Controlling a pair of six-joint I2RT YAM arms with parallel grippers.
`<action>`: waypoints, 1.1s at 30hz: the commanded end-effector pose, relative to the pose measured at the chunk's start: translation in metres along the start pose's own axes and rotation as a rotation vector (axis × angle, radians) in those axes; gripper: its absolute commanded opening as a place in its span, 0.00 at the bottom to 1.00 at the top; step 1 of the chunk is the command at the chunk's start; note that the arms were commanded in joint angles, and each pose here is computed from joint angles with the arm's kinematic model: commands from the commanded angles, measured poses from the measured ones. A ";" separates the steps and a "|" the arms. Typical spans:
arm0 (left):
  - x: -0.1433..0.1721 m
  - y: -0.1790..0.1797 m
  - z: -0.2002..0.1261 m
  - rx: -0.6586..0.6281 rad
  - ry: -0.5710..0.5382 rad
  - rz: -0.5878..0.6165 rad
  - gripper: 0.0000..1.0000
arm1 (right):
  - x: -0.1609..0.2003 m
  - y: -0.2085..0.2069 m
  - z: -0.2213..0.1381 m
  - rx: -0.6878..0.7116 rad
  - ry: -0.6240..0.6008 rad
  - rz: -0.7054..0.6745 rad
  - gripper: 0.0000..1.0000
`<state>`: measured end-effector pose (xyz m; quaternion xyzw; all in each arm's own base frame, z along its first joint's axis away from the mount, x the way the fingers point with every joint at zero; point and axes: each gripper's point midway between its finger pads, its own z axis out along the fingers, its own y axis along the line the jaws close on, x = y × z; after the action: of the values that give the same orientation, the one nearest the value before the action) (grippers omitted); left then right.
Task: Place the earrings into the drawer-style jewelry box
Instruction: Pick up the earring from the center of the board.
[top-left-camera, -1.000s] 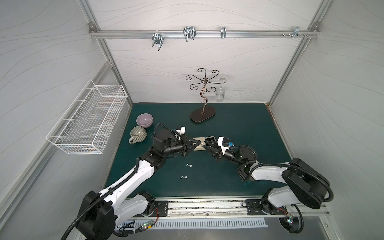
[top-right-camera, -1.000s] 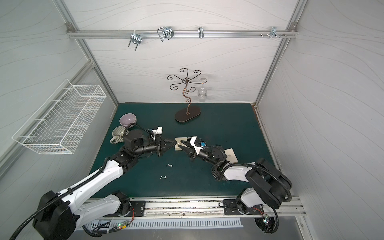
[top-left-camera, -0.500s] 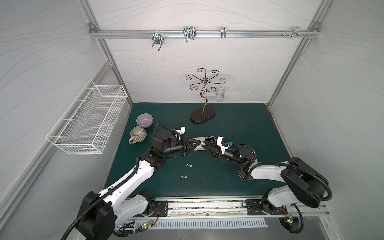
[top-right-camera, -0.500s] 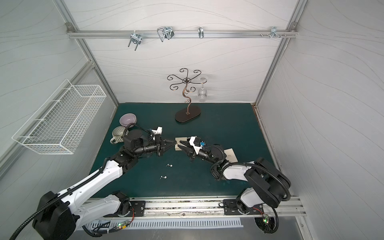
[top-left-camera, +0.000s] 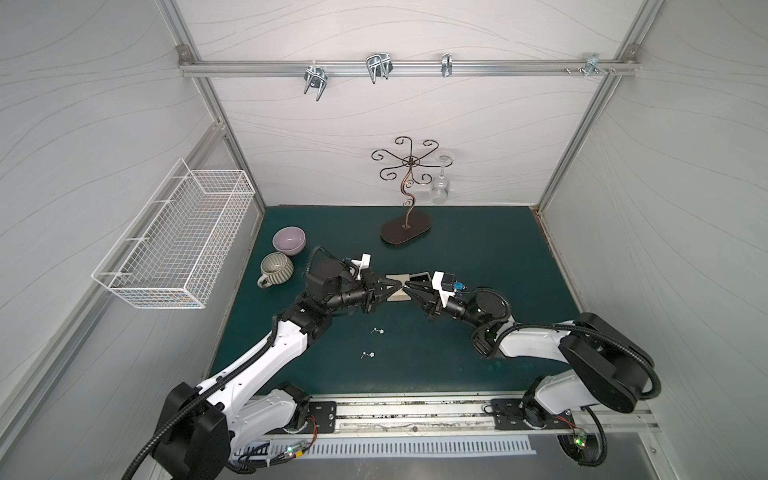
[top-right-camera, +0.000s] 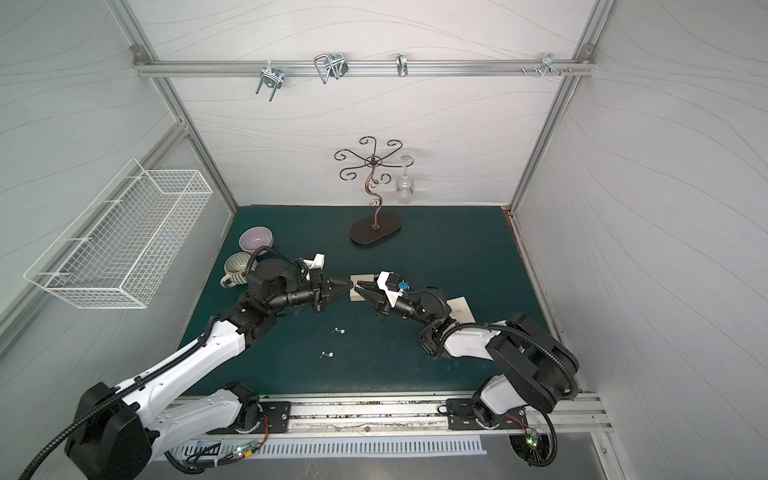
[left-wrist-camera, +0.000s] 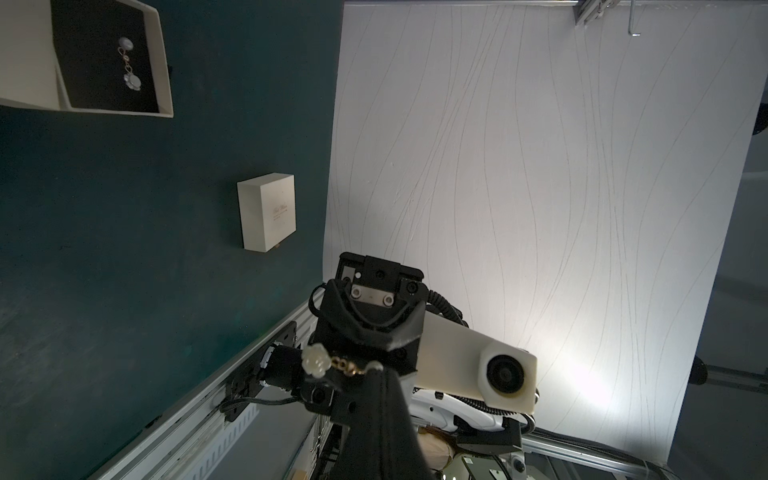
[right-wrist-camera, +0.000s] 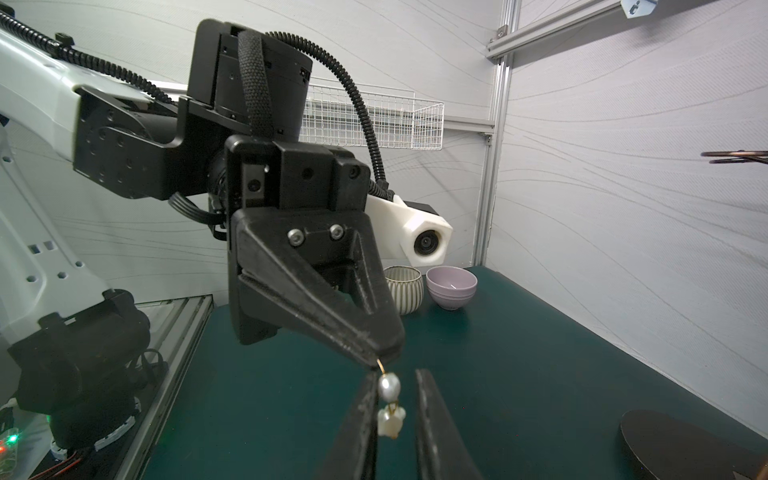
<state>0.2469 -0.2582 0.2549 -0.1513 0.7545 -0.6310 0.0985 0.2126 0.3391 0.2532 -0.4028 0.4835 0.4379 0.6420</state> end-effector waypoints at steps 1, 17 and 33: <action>0.002 -0.018 -0.004 0.057 0.002 0.023 0.00 | -0.019 0.002 0.005 -0.018 -0.065 -0.032 0.16; 0.002 -0.016 -0.004 0.052 -0.006 0.037 0.18 | -0.019 0.003 -0.007 -0.043 -0.053 0.010 0.13; -0.026 0.010 -0.071 -0.302 -0.229 0.266 0.30 | 0.028 -0.018 -0.040 0.094 0.467 0.184 0.14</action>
<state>0.2472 -0.1966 0.2611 -0.1466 0.8152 -0.5175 0.2149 0.2225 0.3126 0.2529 -0.4036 0.6045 0.4113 0.5501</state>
